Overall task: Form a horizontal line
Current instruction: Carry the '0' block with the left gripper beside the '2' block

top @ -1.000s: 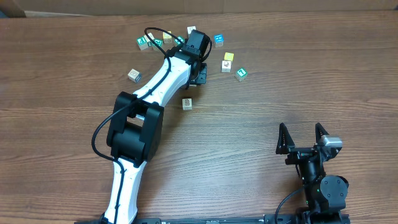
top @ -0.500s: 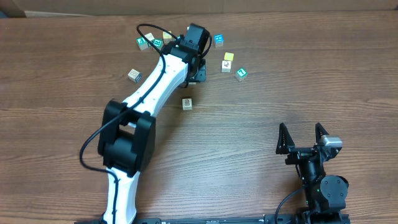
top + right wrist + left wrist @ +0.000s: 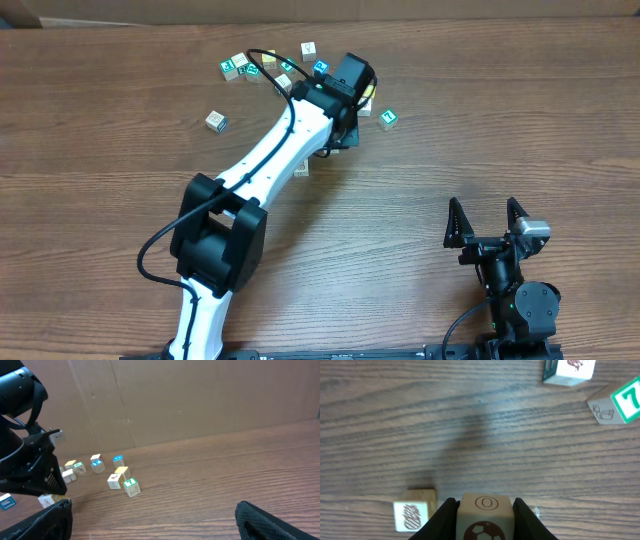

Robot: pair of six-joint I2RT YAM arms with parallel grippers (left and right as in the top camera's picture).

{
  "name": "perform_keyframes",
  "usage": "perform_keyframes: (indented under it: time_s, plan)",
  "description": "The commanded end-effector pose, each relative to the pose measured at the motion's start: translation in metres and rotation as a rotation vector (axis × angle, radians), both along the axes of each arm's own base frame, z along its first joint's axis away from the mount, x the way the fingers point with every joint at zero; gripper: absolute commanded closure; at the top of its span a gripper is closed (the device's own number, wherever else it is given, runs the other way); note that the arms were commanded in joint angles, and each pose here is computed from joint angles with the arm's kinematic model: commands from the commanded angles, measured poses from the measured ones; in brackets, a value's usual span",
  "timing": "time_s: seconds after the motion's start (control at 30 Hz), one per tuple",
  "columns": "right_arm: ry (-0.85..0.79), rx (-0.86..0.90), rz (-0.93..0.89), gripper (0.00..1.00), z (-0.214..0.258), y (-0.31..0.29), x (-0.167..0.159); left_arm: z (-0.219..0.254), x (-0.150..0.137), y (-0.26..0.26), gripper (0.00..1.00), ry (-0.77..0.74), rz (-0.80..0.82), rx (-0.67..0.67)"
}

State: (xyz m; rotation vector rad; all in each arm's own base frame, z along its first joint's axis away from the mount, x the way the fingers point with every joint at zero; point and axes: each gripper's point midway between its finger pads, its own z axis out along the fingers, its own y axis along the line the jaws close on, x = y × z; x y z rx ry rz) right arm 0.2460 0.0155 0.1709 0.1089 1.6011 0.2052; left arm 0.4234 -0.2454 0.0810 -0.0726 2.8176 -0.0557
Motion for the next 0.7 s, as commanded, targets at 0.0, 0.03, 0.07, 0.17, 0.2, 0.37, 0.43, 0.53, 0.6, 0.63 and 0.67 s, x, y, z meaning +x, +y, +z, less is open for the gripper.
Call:
perform_keyframes:
  time_s: [0.0, 0.03, 0.07, 0.17, 0.2, 0.37, 0.43, 0.53, 0.6, 0.63, 0.67]
  plan:
    - [-0.007, -0.007, -0.002, 0.00, -0.001, -0.001, 0.000, -0.016, -0.004, 0.003, 0.75, 0.009, 0.045, 0.045]
    - [-0.007, -0.008, -0.002, 0.00, -0.001, -0.001, 0.000, -0.018, -0.005, 0.005, 0.76, 0.006, 0.047, 0.059]
    - [-0.007, -0.008, -0.002, 0.00, -0.001, -0.001, 0.000, -0.020, -0.006, 0.006, 0.76, 0.005, 0.054, 0.071]
    - [-0.007, -0.008, -0.002, 0.00, -0.001, -0.001, 0.000, -0.028, -0.010, 0.011, 0.77, 0.007, 0.082, 0.090]
    - [-0.007, -0.007, -0.002, 0.00, -0.001, -0.001, 0.000, -0.030, -0.010, 0.011, 0.76, 0.008, 0.082, 0.089]
    - [-0.007, -0.007, -0.002, 0.00, -0.001, -0.001, 0.000, -0.049, -0.014, 0.013, 0.75, 0.010, 0.082, 0.090]
    - [-0.007, -0.007, -0.002, 0.00, -0.001, -0.001, 0.000, -0.056, -0.016, 0.014, 0.74, 0.009, 0.080, 0.090]
    - [-0.007, -0.007, -0.002, 0.00, -0.001, -0.001, 0.000, -0.063, -0.016, 0.014, 0.74, 0.002, 0.079, 0.085]
    - [-0.007, -0.007, -0.002, 0.00, -0.001, -0.001, 0.000, -0.063, -0.016, 0.014, 0.74, 0.001, 0.077, 0.085]
    - [-0.007, -0.008, -0.002, 0.00, -0.001, -0.001, 0.000, -0.063, -0.016, 0.014, 0.74, 0.001, 0.077, 0.085]
    - [-0.007, -0.007, -0.002, 0.00, -0.001, -0.001, 0.000, -0.063, -0.016, 0.014, 0.73, 0.001, 0.077, 0.085]
